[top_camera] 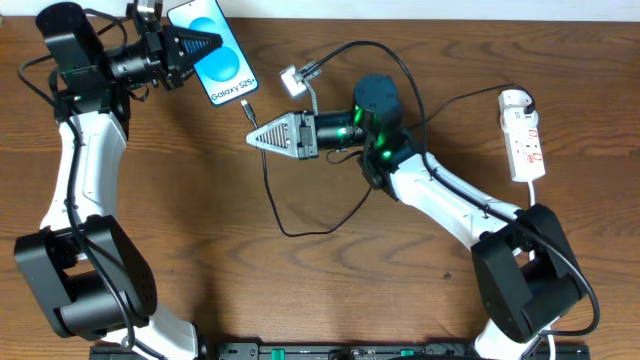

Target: Plug charger to phone and switch on socket

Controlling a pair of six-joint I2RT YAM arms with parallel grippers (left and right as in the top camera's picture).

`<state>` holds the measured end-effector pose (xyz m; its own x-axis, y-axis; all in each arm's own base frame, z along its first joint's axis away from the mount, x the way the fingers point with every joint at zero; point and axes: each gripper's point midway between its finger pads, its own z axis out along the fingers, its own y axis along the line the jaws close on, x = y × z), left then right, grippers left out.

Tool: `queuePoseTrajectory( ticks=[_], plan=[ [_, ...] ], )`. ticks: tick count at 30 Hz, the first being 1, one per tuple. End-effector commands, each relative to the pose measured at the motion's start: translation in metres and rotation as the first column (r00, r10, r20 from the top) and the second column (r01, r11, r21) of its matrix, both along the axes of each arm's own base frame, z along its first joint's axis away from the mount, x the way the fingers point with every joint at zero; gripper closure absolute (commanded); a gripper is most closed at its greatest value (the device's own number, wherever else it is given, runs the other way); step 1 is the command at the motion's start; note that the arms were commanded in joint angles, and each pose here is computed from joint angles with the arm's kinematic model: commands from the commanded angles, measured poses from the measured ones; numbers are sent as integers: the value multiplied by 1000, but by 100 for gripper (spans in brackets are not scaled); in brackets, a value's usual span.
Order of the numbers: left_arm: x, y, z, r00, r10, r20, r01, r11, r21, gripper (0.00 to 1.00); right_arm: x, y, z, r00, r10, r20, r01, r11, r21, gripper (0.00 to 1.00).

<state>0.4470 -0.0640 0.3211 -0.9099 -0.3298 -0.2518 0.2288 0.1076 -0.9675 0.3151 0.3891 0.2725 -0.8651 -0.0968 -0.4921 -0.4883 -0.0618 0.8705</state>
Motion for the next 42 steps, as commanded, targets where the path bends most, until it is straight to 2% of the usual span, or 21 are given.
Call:
queuePoseTrajectory(
  ticks=[1, 42],
  plan=[
    [-6, -1, 9, 999, -9, 31, 9, 1000, 6, 93, 4, -2, -6, 1000, -10, -19, 10, 1000, -17, 99],
    [-8, -18, 9, 999, -44, 32, 44, 999, 7, 93, 6, -2, -3, 1000, -25, 0, 25, 1000, -4, 99]
  ],
)
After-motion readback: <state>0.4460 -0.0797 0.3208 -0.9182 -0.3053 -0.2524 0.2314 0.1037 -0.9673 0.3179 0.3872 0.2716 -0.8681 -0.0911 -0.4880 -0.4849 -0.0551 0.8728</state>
